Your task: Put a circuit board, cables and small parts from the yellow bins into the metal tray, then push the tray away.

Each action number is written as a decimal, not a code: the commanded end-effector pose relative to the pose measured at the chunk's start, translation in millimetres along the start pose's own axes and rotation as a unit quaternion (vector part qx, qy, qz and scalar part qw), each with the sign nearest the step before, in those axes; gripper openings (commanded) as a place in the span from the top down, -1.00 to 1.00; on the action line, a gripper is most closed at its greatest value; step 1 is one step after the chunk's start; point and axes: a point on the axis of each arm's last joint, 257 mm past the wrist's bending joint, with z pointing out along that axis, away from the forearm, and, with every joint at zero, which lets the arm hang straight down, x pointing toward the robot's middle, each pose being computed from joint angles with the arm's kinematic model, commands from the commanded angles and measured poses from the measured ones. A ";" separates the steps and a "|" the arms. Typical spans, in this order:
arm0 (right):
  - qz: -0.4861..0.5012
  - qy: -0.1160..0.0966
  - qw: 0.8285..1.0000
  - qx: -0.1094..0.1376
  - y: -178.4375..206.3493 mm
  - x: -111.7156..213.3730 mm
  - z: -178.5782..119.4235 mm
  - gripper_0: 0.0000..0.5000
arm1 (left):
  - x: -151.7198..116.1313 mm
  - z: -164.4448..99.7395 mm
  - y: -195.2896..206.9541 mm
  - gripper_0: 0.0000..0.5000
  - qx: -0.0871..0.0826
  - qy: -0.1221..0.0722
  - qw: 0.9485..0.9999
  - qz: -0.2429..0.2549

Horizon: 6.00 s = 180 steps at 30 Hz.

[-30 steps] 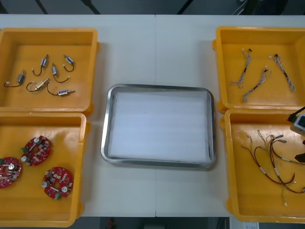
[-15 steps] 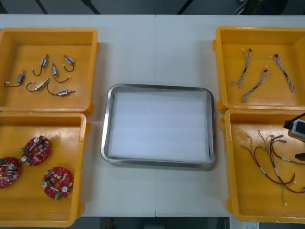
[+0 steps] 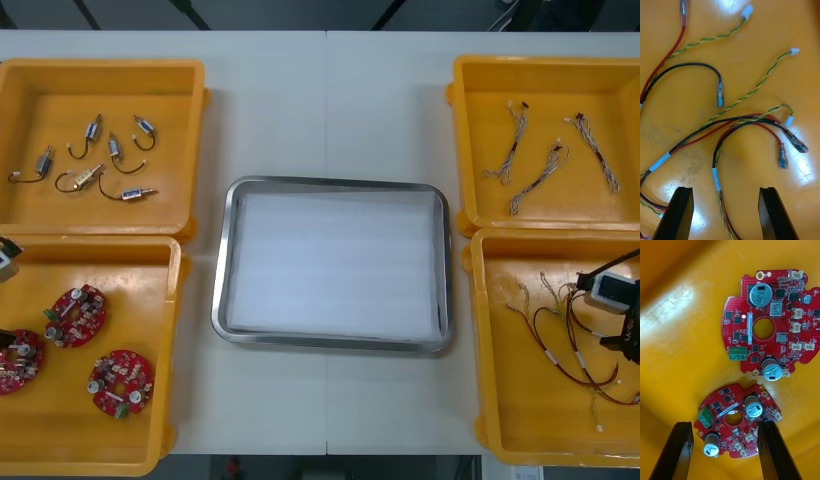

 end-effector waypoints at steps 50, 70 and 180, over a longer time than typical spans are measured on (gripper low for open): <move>-0.021 0.012 1.000 0.009 -12.9 7.9 13.8 1.00 | 35.3 36.6 -18.4 -1.00 -0.013 0.035 0.998 -0.044; 0.002 0.004 1.000 0.000 -35.6 -21.6 -69.8 1.00 | 38.3 38.1 -19.0 0.51 -0.012 0.039 0.998 -0.049; 0.342 0.001 0.938 -0.060 6.3 -147.8 -137.8 1.00 | -308.0 2.3 -244.9 1.00 -0.018 -0.044 0.913 -0.406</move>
